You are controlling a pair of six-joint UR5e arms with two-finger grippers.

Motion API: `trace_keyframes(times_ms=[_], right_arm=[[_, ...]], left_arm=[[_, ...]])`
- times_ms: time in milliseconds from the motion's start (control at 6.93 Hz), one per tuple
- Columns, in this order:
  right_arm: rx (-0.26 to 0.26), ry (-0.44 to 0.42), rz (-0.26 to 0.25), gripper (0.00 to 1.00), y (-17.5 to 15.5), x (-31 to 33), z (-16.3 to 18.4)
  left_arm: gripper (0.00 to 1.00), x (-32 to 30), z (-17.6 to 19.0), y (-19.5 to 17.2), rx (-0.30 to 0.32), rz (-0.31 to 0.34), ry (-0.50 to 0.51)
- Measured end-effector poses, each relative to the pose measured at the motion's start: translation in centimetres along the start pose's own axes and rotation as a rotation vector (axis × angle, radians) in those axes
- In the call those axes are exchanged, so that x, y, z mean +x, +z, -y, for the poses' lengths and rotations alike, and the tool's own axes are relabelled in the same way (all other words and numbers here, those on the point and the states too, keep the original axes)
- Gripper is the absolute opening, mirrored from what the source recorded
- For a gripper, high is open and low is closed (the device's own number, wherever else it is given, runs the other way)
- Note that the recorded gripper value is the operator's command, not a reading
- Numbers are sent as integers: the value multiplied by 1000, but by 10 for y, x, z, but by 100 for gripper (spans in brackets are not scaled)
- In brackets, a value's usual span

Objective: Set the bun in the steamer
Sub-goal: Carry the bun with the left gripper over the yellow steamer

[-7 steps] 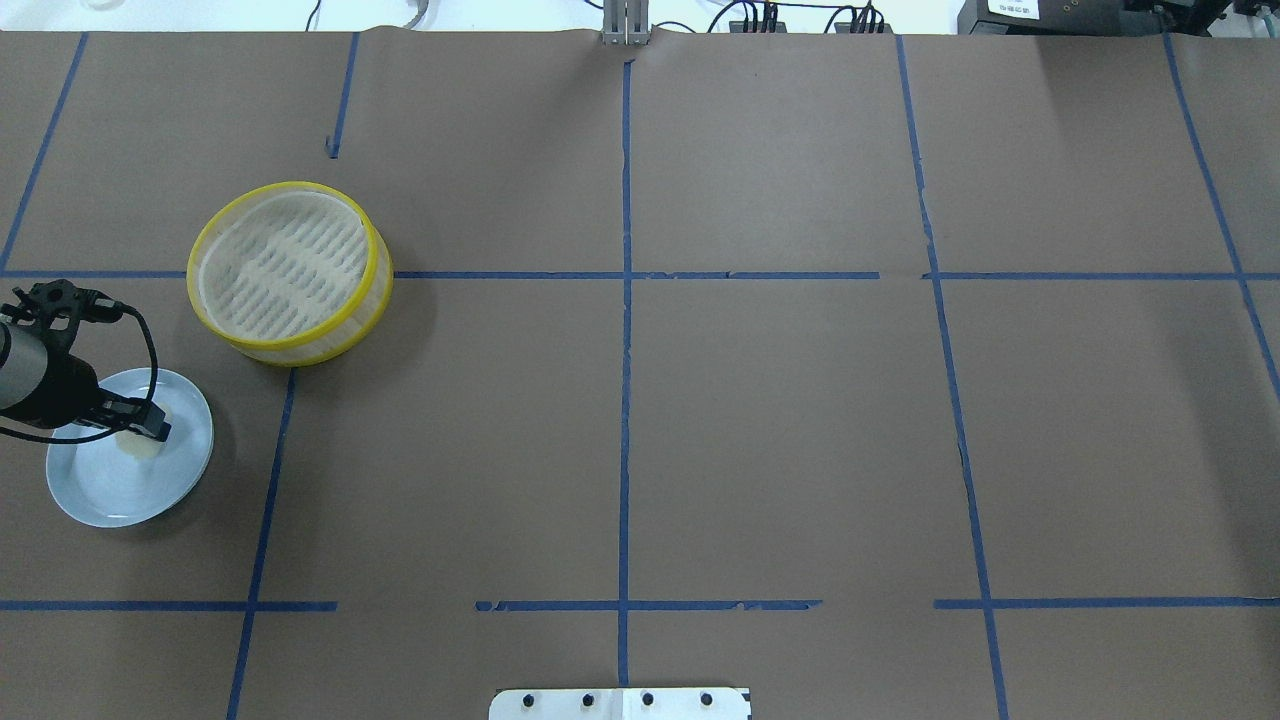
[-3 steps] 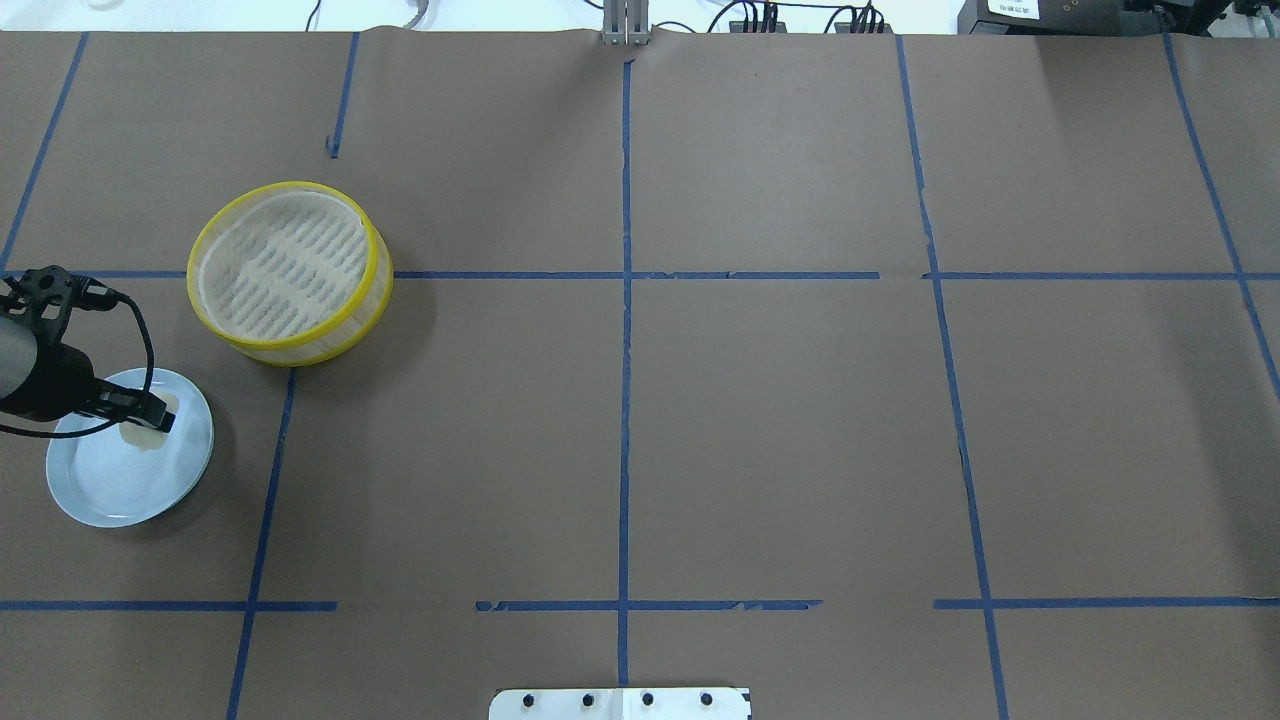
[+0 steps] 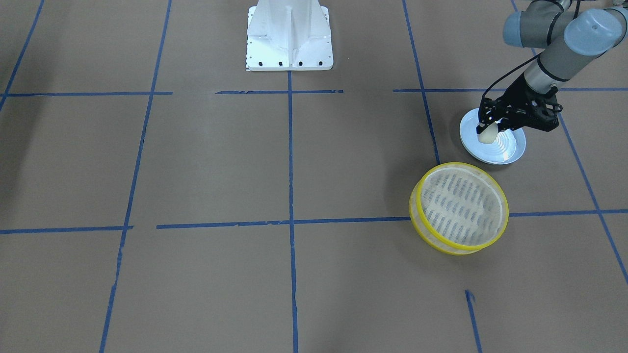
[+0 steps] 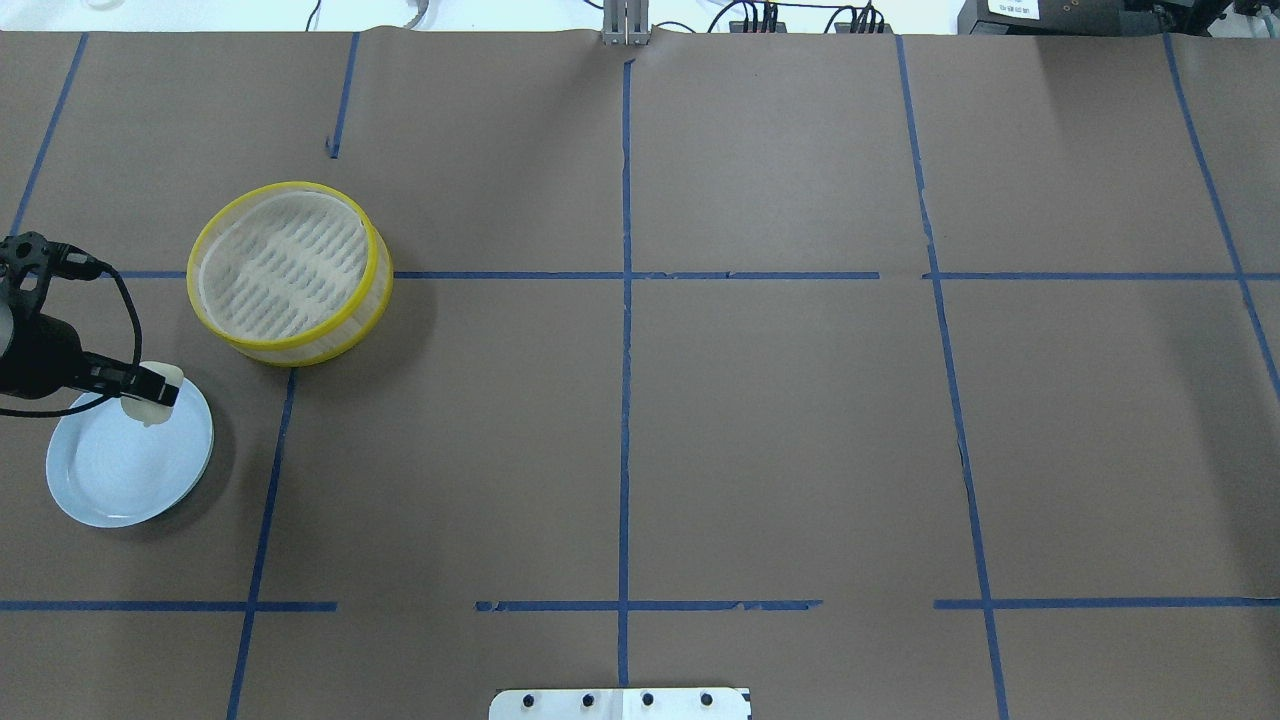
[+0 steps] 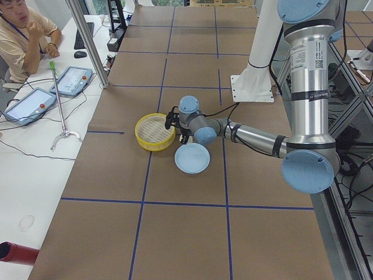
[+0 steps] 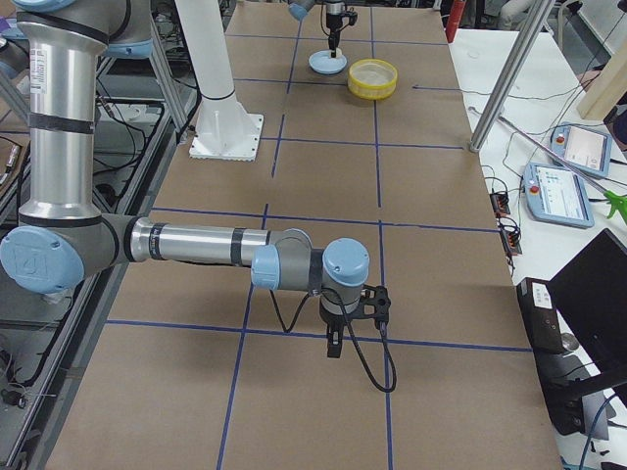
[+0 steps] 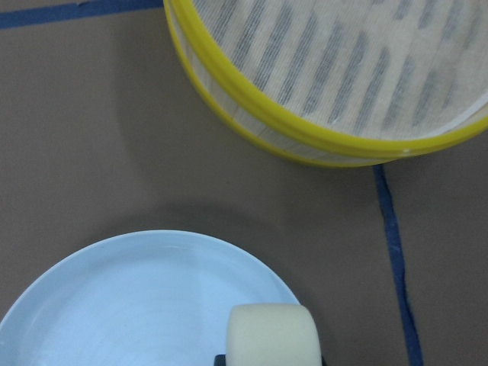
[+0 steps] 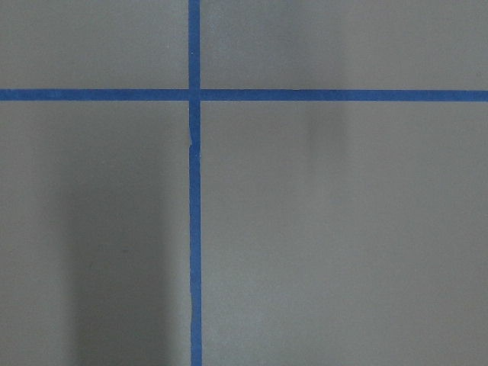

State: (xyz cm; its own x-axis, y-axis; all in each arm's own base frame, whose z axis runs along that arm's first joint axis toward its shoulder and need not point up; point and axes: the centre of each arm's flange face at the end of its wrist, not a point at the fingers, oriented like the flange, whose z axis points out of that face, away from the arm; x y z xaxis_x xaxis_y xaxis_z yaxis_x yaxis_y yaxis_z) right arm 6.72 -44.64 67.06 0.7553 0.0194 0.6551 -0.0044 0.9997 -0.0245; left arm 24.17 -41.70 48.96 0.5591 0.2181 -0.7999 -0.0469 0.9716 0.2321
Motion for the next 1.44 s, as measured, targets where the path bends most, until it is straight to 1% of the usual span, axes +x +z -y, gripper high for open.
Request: trace_keyframes(times_ms=[144,289,433,722,1010,1155,1443], right_arm=[[0,0,0,100,0,0,0],[0,0,0,100,0,0,0],[0,0,0,100,0,0,0],[0,0,0,100,0,0,0],[0,0,0,100,0,0,0],[0,0,0,100,0,0,0],[0,0,0,100,0,0,0]], left_arm=[[41,11,16,-3,17,-7,3],[41,23,37,-5,21,2,-11],[41,37,65,-3,13,24,-36],[41,51,117,22,-24,70,-94],[42,60,151,46,-40,87,-165],[42,63,162,54,-45,93,-188],[42,59,169,63,-51,103,-214]])
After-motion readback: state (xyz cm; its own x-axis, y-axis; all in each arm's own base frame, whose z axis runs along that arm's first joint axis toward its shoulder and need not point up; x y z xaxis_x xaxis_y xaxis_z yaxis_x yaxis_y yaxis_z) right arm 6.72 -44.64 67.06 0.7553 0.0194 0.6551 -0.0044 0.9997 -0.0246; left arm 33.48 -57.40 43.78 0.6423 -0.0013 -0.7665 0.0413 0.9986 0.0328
